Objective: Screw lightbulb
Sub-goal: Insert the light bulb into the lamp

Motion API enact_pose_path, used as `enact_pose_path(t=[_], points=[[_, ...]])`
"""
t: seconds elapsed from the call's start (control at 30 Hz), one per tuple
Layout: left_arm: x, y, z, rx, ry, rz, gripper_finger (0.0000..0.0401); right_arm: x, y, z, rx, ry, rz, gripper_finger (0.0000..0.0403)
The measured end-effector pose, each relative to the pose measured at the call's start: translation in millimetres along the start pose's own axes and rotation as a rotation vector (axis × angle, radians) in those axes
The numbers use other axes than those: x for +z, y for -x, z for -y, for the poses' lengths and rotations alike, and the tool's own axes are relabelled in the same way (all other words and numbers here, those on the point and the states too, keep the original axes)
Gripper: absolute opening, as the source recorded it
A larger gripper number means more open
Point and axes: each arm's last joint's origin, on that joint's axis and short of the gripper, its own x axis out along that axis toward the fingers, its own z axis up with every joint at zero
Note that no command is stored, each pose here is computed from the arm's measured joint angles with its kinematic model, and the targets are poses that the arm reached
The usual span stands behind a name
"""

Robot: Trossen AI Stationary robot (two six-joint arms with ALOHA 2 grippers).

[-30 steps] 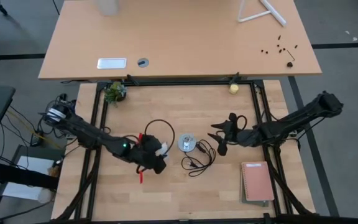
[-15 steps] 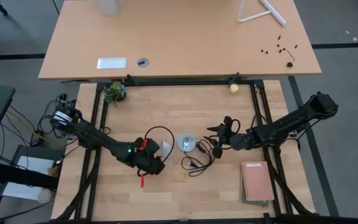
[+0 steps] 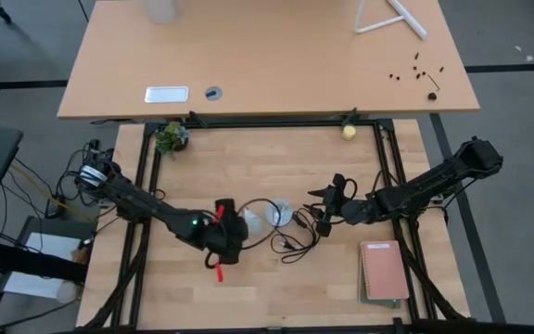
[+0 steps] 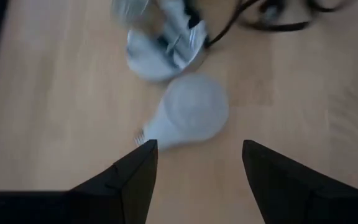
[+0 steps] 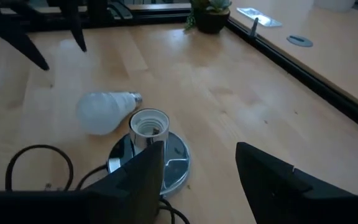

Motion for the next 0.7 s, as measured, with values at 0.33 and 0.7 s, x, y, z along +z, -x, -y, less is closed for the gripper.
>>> enact_pose_path(t=[0.33,0.7], points=[[29,-23,1,-0.040,-0.328,-0.071,0.0263,-5,1,0,0.012,-0.097,-0.047,0.0209],[44,-62,16,0.009,-0.556,-0.309,0.0286,-10,1,1,0.023,-0.187,-0.101,0.0209]])
